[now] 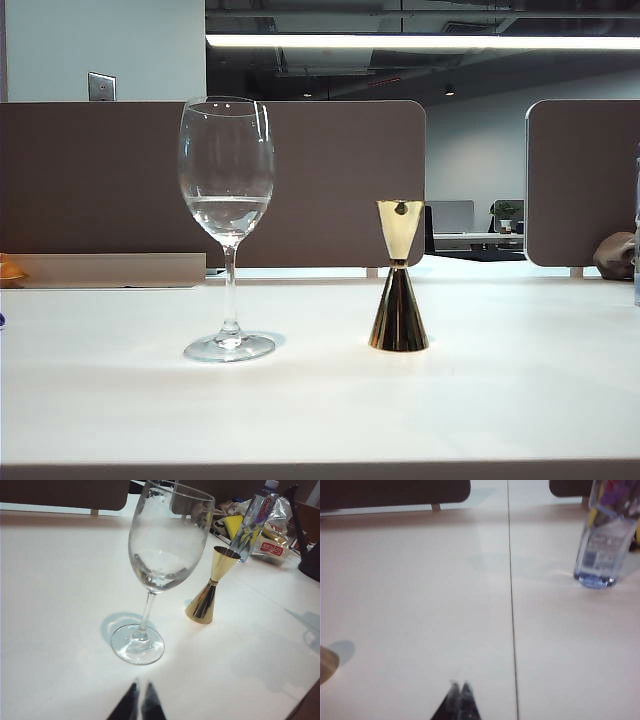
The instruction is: Pick up the jigger and pour the water inside into the glass.
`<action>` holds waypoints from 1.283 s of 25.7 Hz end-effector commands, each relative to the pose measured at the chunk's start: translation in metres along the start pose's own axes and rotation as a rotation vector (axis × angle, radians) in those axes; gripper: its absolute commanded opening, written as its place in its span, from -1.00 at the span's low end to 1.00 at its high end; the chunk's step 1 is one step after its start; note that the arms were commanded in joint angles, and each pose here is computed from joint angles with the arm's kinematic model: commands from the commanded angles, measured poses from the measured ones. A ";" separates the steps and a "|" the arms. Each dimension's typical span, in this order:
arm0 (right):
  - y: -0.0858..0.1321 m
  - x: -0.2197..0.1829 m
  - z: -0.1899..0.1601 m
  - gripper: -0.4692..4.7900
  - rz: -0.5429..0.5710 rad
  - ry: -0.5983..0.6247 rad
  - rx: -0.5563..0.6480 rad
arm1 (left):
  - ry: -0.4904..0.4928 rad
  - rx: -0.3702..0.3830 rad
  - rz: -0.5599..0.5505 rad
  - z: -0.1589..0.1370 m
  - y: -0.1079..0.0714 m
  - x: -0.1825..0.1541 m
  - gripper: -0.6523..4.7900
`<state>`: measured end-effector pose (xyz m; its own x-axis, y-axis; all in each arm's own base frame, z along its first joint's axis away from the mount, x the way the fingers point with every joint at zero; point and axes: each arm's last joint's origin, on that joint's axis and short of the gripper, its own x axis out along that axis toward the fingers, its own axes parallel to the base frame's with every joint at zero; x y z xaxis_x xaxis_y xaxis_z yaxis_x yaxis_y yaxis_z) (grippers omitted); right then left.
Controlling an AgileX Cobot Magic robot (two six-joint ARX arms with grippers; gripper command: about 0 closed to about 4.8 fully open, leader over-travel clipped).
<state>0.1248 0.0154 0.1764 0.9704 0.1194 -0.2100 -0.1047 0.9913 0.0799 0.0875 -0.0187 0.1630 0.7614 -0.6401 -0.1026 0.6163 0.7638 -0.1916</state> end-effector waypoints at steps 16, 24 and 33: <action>0.002 -0.013 -0.024 -0.84 0.147 -0.077 0.038 | -0.009 0.011 -0.003 0.001 0.000 0.000 -0.68; 0.002 -0.024 -0.030 -0.84 0.167 -0.065 0.038 | -0.009 0.011 -0.003 0.001 0.000 0.000 -0.68; -0.002 -0.023 -0.034 -0.84 0.057 -0.027 0.015 | -0.009 0.011 -0.003 0.001 0.000 0.000 -0.68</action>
<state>0.0948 0.0138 0.1488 0.9639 0.2028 -0.1726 -0.1845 0.9759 0.1161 0.0875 -0.0187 0.1628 0.7612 -0.6401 -0.1038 0.6160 0.7638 -0.1925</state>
